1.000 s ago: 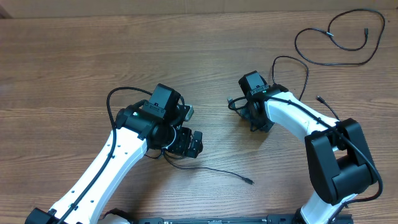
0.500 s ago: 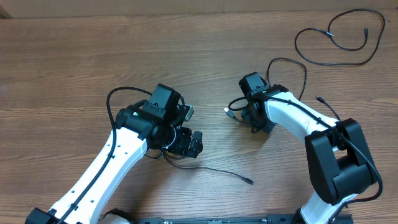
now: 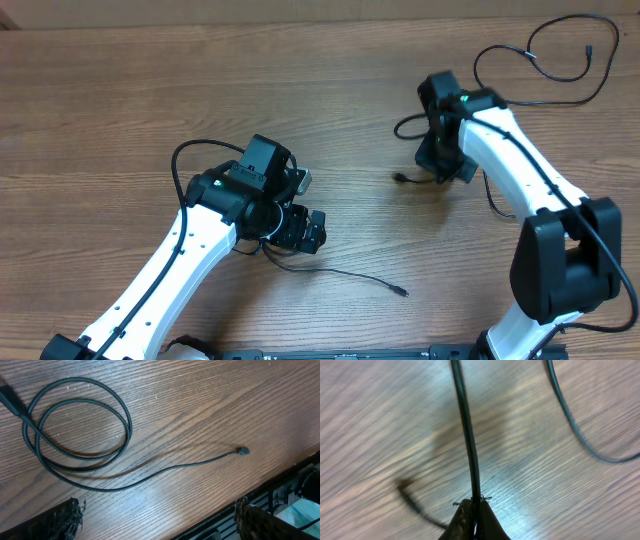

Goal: Untangle cables

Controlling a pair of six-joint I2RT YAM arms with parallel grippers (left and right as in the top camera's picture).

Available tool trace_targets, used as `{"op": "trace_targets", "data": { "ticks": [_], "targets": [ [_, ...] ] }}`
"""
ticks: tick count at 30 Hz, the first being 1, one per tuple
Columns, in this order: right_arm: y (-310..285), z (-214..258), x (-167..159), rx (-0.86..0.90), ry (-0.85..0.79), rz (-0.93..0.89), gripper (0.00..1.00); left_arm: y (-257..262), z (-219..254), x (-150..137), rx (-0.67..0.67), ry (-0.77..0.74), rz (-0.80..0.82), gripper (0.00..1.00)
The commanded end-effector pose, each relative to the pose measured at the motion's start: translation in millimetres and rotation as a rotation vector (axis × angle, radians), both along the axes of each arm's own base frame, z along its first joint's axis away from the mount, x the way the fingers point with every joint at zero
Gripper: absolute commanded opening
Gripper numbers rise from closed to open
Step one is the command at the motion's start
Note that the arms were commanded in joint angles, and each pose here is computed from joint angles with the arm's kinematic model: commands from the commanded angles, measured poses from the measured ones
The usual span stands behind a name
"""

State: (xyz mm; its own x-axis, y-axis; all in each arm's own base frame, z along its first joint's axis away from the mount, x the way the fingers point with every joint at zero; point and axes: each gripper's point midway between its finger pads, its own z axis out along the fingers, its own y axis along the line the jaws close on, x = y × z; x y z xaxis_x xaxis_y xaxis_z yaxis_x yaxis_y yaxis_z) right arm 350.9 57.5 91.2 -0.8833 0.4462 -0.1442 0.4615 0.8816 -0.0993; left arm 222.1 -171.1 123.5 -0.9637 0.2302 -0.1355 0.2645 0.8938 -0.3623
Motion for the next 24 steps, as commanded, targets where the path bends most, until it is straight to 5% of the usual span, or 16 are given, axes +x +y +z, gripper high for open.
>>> {"op": "trace_targets", "data": {
  "ticks": [1,6,13,15,20,24],
  "targets": [
    [3.4,51.3,17.6,-0.016,-0.093,0.249,0.04,-3.0,10.3,4.0,-0.014,-0.036,-0.002,1.00],
    [-8.3,81.0,22.8,-0.125,-0.118,0.466,0.04,-3.0,10.3,4.0,-0.014,-0.036,-0.002,1.00],
    [-55.9,103.2,28.4,-0.430,-0.109,0.436,0.04,-3.0,10.3,4.0,-0.014,-0.036,-0.002,1.00],
    [-44.6,97.9,30.3,-0.361,-0.125,0.448,0.04,-3.0,10.3,4.0,-0.014,-0.036,-0.002,0.99],
    [24.6,76.8,14.3,0.069,-0.117,0.530,0.24,-3.0,10.3,4.0,-0.014,-0.036,-0.002,1.00],
    [57.2,68.6,1.1,0.278,-0.092,0.518,0.20,-3.0,10.3,4.0,-0.014,-0.036,-0.002,1.00]
  ]
}}
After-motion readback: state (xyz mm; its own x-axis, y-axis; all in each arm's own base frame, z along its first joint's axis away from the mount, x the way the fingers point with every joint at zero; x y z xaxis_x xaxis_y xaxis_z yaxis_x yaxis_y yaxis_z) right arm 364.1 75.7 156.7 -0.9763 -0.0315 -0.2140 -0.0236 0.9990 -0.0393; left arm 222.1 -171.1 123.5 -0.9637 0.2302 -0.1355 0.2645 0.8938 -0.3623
